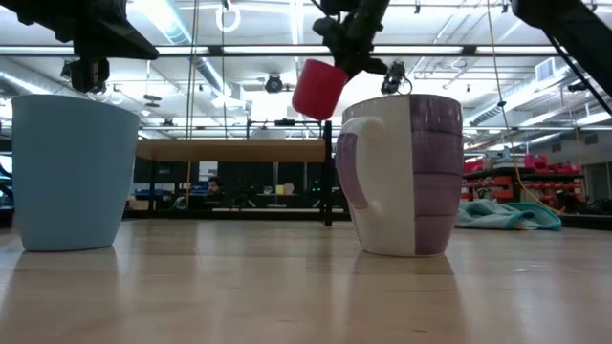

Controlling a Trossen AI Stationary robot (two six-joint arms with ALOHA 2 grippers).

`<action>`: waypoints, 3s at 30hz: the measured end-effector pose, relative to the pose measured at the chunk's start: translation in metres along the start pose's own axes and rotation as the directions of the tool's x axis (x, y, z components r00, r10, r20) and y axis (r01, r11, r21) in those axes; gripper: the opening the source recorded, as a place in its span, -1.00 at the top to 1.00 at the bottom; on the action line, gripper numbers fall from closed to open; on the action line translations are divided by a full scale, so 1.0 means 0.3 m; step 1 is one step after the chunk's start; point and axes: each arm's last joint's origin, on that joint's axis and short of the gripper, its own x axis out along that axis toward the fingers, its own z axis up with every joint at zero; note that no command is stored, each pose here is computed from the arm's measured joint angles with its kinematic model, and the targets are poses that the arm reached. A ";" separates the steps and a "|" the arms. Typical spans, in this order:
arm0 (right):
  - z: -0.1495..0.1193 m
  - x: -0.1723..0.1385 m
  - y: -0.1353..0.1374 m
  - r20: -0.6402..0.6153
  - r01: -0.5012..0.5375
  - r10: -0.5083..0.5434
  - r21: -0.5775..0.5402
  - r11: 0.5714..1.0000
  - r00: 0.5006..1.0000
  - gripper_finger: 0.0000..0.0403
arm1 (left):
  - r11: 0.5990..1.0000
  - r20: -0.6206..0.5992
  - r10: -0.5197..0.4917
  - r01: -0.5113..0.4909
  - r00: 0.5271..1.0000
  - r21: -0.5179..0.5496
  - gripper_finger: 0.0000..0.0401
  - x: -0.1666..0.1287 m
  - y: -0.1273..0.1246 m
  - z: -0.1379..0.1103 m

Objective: Stack small to large cups/mugs on shelf
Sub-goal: Put the orange cup on the shelf

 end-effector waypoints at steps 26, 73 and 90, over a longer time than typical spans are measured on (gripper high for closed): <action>-0.223 0.216 0.445 -0.146 0.023 -0.055 -0.210 0.977 0.988 0.98 | 0.992 0.080 0.113 -0.116 0.990 0.040 0.93 0.026 0.002 -0.005; -0.260 0.341 0.487 -0.237 0.055 -0.075 -0.092 0.994 0.969 0.98 | 0.960 -0.174 0.260 -0.274 0.950 -0.057 0.93 0.085 0.018 -0.111; 0.002 0.085 0.157 0.123 0.025 -0.038 0.103 0.994 0.992 0.98 | 0.960 -0.145 0.242 -0.259 0.959 -0.111 0.91 0.089 0.009 -0.105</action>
